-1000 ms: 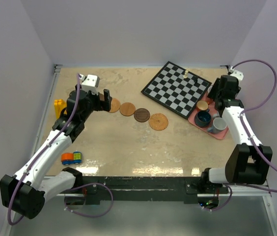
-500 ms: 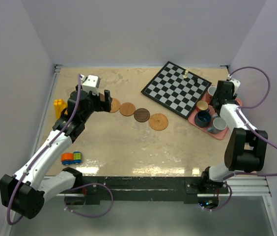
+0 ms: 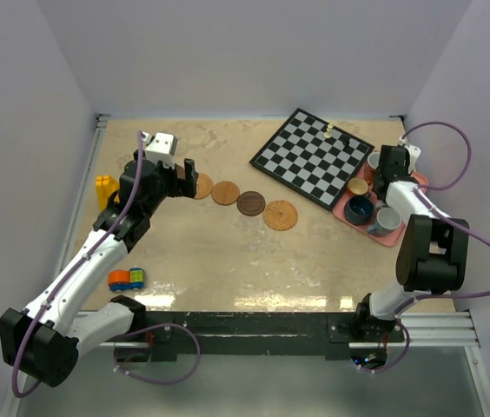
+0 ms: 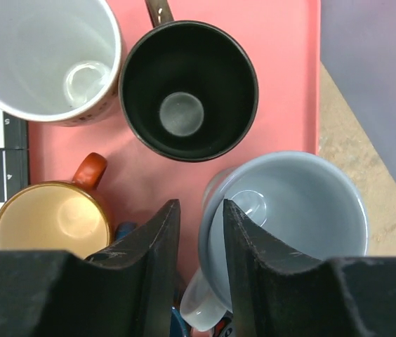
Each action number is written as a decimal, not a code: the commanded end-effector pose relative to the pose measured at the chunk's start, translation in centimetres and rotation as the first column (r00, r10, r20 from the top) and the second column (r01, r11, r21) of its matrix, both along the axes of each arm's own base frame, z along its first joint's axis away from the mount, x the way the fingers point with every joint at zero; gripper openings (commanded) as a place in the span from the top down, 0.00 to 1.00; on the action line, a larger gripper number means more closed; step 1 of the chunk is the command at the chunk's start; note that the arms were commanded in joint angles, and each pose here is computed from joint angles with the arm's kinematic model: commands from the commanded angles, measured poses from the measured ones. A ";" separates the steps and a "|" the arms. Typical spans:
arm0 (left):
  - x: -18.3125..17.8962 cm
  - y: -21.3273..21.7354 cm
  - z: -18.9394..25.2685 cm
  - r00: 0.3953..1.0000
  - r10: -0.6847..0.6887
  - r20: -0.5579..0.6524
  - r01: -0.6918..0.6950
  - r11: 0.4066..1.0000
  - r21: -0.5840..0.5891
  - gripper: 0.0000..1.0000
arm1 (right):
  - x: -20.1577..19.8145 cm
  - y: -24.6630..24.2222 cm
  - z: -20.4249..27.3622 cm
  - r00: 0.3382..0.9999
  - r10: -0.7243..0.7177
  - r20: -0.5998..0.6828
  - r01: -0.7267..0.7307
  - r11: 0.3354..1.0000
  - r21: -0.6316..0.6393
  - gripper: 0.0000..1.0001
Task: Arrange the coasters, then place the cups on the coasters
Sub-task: Pick up the cup from the tray, then place the cup at the center of the board, then pick up the cup at the center of the board.
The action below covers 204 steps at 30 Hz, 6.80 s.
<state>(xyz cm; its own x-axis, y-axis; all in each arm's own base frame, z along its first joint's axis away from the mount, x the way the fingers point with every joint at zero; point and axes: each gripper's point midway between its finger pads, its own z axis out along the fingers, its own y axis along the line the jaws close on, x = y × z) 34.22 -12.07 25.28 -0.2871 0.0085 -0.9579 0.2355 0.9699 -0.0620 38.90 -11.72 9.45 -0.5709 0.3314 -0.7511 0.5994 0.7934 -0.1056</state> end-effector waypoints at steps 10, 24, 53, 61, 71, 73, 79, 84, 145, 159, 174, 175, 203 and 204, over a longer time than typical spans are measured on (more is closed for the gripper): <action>-0.1 0.1 2.5 0.998 0.008 0.068 -0.007 1.000 -0.022 0.00 | -0.1 -1.8 1.4 0.996 -0.088 0.024 0.090 0.993 -0.074 0.78; -0.3 0.0 2.9 0.997 0.001 0.081 0.001 1.000 -0.027 0.00 | -0.7 -2.6 5.8 0.989 -0.125 0.081 0.134 0.984 -0.117 1.00; -4.9 -8.6 4.5 0.826 -0.501 0.258 0.501 0.862 0.069 0.04 | 2.8 24.6 23.3 0.824 0.379 0.422 -0.430 0.902 0.029 1.00; -7.1 -12.1 3.3 0.758 -0.594 0.270 0.593 0.800 0.095 0.11 | 1.6 36.7 19.5 0.715 0.557 0.422 -0.659 0.738 0.142 1.00; -6.7 -15.1 0.9 0.863 -0.471 0.186 0.463 0.882 0.087 0.14 | -0.1 43.2 17.7 0.655 0.605 0.452 -0.738 0.639 0.214 1.00; -6.6 -15.6 0.8 0.874 -0.446 0.190 0.436 0.895 0.094 0.14 | -0.4 43.9 17.3 0.657 0.608 0.445 -0.740 0.633 0.228 1.00; -4.8 -14.7 0.2 0.937 -0.275 0.216 0.256 0.960 0.112 0.16 | -1.0 45.1 17.1 0.644 0.624 0.443 -0.756 0.608 0.243 1.00; -4.4 -15.4 -0.4 0.940 -0.257 0.223 0.244 0.966 0.085 0.20 | -1.5 45.7 16.8 0.632 0.632 0.449 -0.770 0.582 0.264 1.00; -10.4 -12.4 -13.5 0.946 -0.319 0.048 0.320 0.947 -0.021 0.76 | -5.9 45.8 3.8 0.714 0.669 0.207 -0.699 0.668 0.254 0.93; -12.3 -9.8 -13.1 0.963 -0.269 0.029 0.270 0.954 -0.133 0.48 | -7.5 47.9 1.7 0.713 0.686 0.146 -0.700 0.685 0.202 0.73; -11.9 -9.2 -13.0 0.973 -0.227 0.054 0.232 0.960 -0.155 0.25 | -6.3 50.9 8.5 0.642 0.715 0.277 -0.767 0.601 0.225 0.34; -11.8 -9.2 -12.7 0.972 -0.225 0.062 0.232 0.960 -0.158 0.21 | -6.2 50.7 9.1 0.640 0.713 0.288 -0.769 0.600 0.222 0.31; -7.2 -13.8 -15.3 0.986 -0.097 -0.137 0.094 0.995 -0.032 0.31 | -1.9 30.1 20.3 0.703 0.490 0.516 -0.638 0.755 0.152 0.28; -7.2 -14.0 -15.4 0.985 -0.102 -0.138 0.098 0.995 -0.033 0.32 | -2.0 30.0 20.3 0.702 0.490 0.517 -0.638 0.755 0.151 0.28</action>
